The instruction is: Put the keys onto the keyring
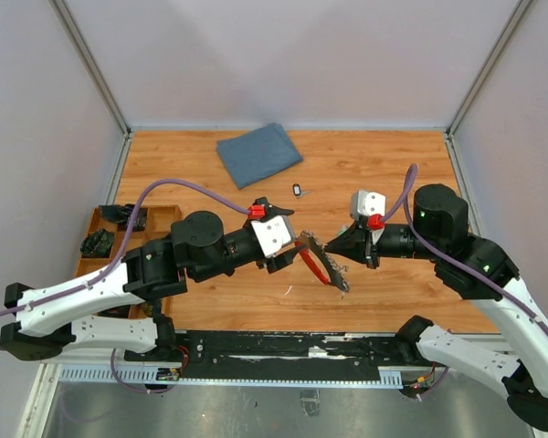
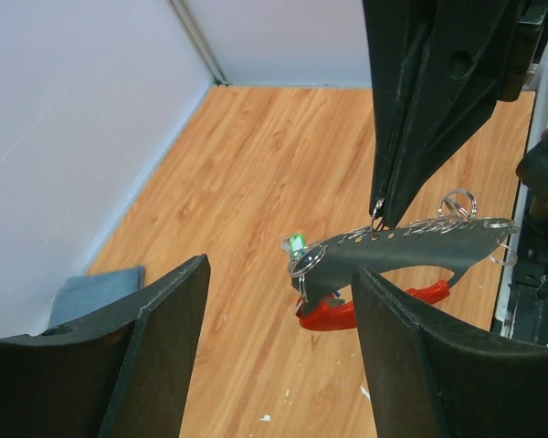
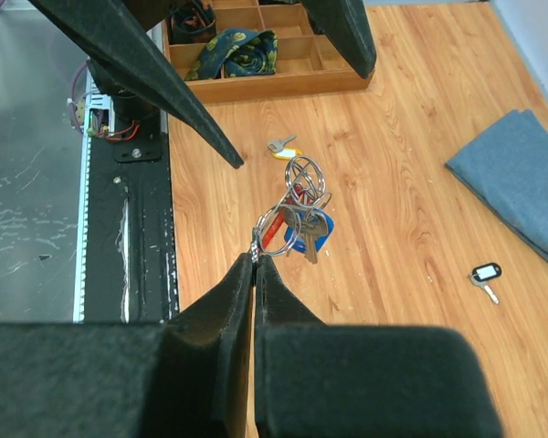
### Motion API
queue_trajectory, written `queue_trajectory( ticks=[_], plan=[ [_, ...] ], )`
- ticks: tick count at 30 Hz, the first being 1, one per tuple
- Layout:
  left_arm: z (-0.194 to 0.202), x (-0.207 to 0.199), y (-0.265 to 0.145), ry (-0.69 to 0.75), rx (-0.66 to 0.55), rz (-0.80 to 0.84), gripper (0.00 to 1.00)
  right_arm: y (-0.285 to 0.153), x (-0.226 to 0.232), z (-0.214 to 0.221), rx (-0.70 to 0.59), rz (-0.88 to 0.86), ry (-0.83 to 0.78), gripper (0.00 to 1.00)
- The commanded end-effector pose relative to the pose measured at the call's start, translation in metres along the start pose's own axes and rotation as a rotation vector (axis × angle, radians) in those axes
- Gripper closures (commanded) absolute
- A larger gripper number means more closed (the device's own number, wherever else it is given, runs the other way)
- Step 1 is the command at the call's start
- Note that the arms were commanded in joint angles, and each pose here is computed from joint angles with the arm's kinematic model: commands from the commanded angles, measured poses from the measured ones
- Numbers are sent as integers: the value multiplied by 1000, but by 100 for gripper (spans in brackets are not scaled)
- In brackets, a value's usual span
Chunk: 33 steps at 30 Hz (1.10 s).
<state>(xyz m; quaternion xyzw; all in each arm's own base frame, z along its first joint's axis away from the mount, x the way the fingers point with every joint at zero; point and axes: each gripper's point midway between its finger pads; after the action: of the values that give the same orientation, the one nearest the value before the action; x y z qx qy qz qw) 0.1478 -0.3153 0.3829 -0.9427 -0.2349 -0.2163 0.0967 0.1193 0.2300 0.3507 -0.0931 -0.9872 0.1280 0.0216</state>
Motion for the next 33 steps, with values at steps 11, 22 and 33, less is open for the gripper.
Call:
queue_trajectory(
  ticks=[11,22,33],
  plan=[
    [5,22,-14,-301,-57,-220,29,-3,-8,-25,-123,97,41,99],
    [34,24,-19,-903,-229,-416,4,-1,-26,-48,-275,198,94,99],
    [45,6,4,-1101,-255,-392,6,2,-24,-59,-330,178,107,100]
  ],
)
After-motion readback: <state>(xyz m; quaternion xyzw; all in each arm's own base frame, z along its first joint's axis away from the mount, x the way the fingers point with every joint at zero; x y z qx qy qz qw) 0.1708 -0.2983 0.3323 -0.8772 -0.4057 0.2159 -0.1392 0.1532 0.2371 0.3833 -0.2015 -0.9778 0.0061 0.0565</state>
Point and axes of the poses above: each gripper's point midway between its finger pads, its own y axis out along the fingers, its own x axis along the line the jaws close on, z = x × y, and after that the axes turned 8 degrees about y, right-handed
